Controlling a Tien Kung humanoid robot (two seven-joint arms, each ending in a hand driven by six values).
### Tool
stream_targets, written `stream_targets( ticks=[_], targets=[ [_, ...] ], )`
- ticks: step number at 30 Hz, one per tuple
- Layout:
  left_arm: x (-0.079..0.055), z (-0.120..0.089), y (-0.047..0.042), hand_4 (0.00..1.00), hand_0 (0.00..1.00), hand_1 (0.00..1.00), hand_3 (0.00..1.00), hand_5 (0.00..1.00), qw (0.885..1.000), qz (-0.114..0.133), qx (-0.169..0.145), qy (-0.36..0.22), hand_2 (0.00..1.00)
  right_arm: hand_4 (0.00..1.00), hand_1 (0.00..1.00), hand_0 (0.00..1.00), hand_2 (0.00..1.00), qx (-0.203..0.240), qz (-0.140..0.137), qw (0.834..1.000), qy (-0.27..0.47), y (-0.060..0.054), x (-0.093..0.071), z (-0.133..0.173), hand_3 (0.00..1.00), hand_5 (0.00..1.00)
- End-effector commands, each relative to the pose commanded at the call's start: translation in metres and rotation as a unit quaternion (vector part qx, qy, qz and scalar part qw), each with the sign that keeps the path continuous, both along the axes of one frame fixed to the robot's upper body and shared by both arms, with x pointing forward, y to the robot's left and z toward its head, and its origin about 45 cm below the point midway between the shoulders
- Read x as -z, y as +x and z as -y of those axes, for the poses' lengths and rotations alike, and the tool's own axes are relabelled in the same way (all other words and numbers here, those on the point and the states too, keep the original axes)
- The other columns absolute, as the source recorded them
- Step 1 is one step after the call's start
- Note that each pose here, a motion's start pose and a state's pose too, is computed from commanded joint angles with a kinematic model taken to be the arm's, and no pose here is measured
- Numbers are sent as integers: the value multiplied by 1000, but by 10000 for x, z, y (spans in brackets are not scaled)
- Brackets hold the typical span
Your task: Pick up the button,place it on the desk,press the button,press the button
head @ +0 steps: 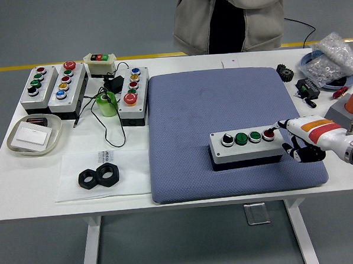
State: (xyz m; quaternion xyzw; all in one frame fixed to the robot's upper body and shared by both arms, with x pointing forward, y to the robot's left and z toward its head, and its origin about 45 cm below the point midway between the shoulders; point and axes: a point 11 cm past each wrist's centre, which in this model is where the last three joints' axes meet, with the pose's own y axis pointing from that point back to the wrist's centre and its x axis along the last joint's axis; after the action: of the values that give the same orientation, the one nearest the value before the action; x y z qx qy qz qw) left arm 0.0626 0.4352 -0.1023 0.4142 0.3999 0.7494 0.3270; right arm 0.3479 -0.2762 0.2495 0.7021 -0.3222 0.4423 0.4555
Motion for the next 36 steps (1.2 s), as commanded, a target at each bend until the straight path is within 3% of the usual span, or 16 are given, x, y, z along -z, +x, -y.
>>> stream_targets(
  ticks=[10, 18, 25, 36],
  targets=[
    [1, 1, -6, 641, 725, 825, 829, 998, 1000, -1, 0, 0, 877, 455, 74, 285, 201, -5, -27, 999, -16, -38, 132, -16, 789, 2],
    [2, 0, -13, 642, 729, 824, 829, 998, 1000, -2, 1, 0, 877, 454, 74, 285, 202, -2, -24, 1000, -12, -20, 98, -16, 790, 2],
    [5, 1, -31, 642, 726, 824, 829, 998, 1000, -4, 0, 0, 877, 456, 74, 285, 202, -3, -52, 998, -26, -52, 231, -10, 787, 2],
    [7, 1, -41, 642, 728, 824, 829, 998, 1000, -5, 1, 0, 876, 454, 77, 289, 204, 1, -37, 999, -14, -19, 127, -12, 786, 2]
  ],
)
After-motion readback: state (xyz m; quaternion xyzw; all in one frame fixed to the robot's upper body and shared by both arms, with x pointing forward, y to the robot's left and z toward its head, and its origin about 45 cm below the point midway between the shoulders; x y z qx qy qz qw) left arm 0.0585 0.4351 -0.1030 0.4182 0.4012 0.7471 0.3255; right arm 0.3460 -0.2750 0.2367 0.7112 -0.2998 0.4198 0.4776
